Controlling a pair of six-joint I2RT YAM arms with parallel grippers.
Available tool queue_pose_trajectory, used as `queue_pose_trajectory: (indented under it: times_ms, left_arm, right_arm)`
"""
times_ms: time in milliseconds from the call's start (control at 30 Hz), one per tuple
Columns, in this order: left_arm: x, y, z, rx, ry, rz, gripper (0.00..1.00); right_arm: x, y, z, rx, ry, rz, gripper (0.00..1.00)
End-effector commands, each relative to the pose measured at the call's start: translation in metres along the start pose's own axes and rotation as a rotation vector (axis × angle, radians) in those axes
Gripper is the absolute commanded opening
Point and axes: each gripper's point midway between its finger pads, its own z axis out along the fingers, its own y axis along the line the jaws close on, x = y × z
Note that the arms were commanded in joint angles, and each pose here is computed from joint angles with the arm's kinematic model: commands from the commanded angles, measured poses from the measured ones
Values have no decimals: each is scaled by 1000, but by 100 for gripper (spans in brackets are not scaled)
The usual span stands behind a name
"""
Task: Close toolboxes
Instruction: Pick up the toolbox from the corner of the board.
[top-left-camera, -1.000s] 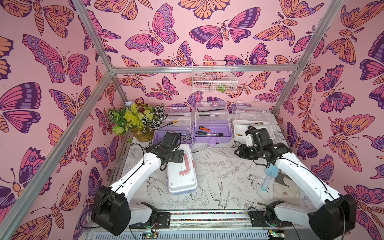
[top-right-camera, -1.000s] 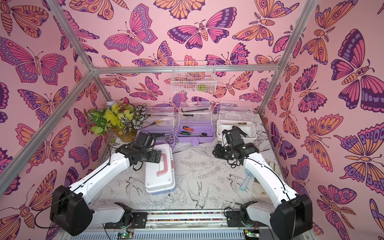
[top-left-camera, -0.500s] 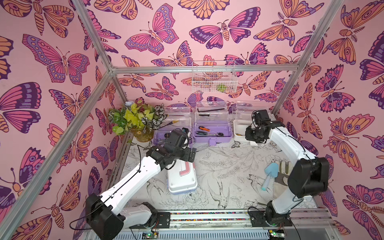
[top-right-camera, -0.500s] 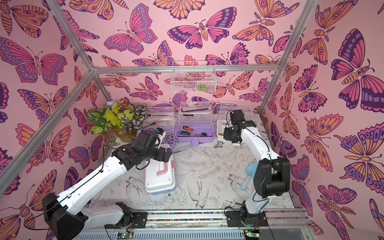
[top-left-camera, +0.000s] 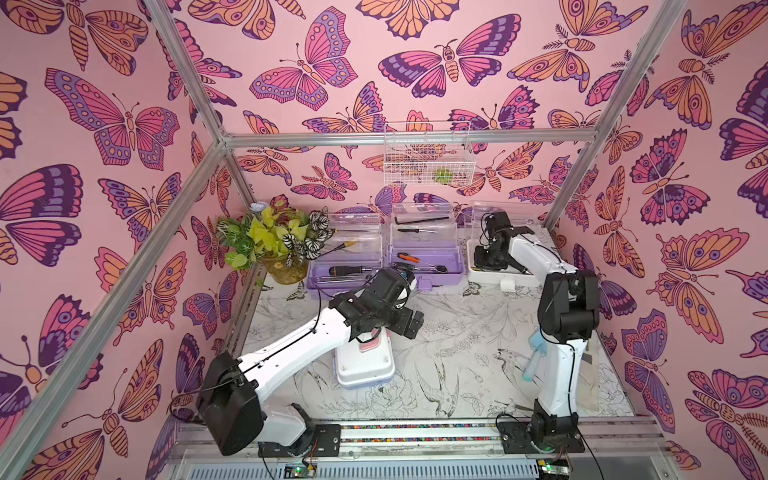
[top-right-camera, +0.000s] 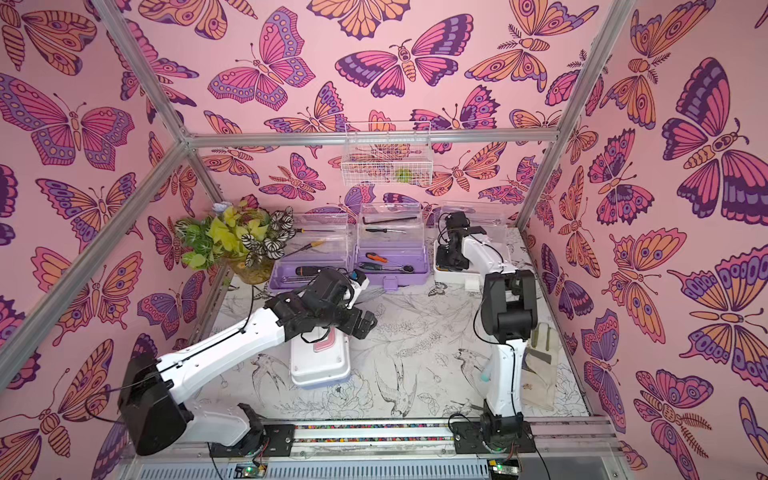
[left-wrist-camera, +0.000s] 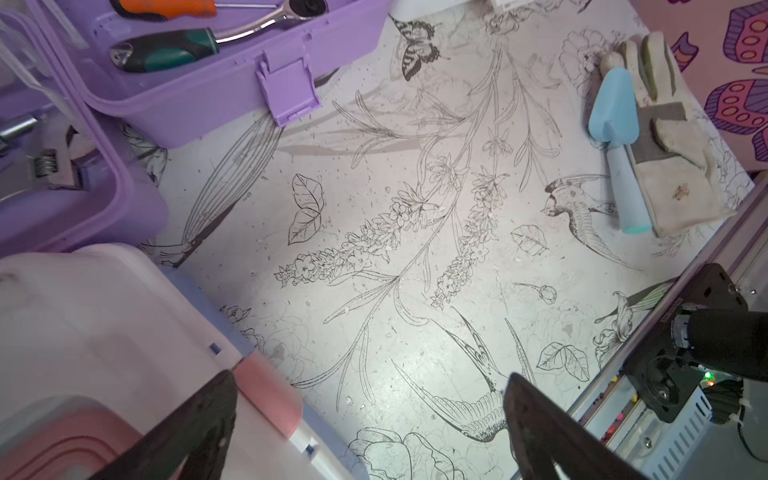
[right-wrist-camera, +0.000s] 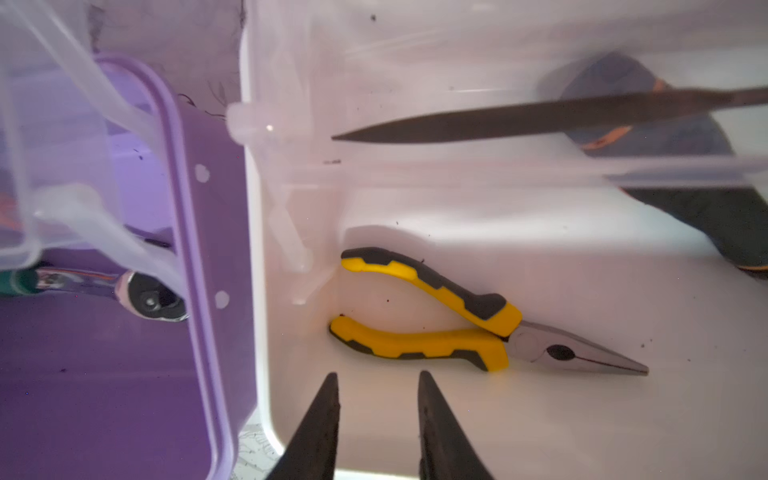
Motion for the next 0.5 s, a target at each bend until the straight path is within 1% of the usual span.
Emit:
queue_pose_trajectory:
  times_ms: [0,100,267,367,467]
  left_arm:
    - [6,-6,11,27,34,-1,99]
    - [12,-6,20,27,62,-9,99]
    - [18,-4,30,20,95,-9,98]
    - [21,1,33,3,102,-18,97]
    - [17,4,33,-12,93,-27,96]
  right_arm:
    - [14,-10,11,40,87,-22,33]
    - [24,-13,12,49,95,-16,33]
    - [42,-26,-2,95,110,-18,32]
    - [63,-32,-12,104,106,6,31]
    - [88,-43,-22,134,118,25,31]
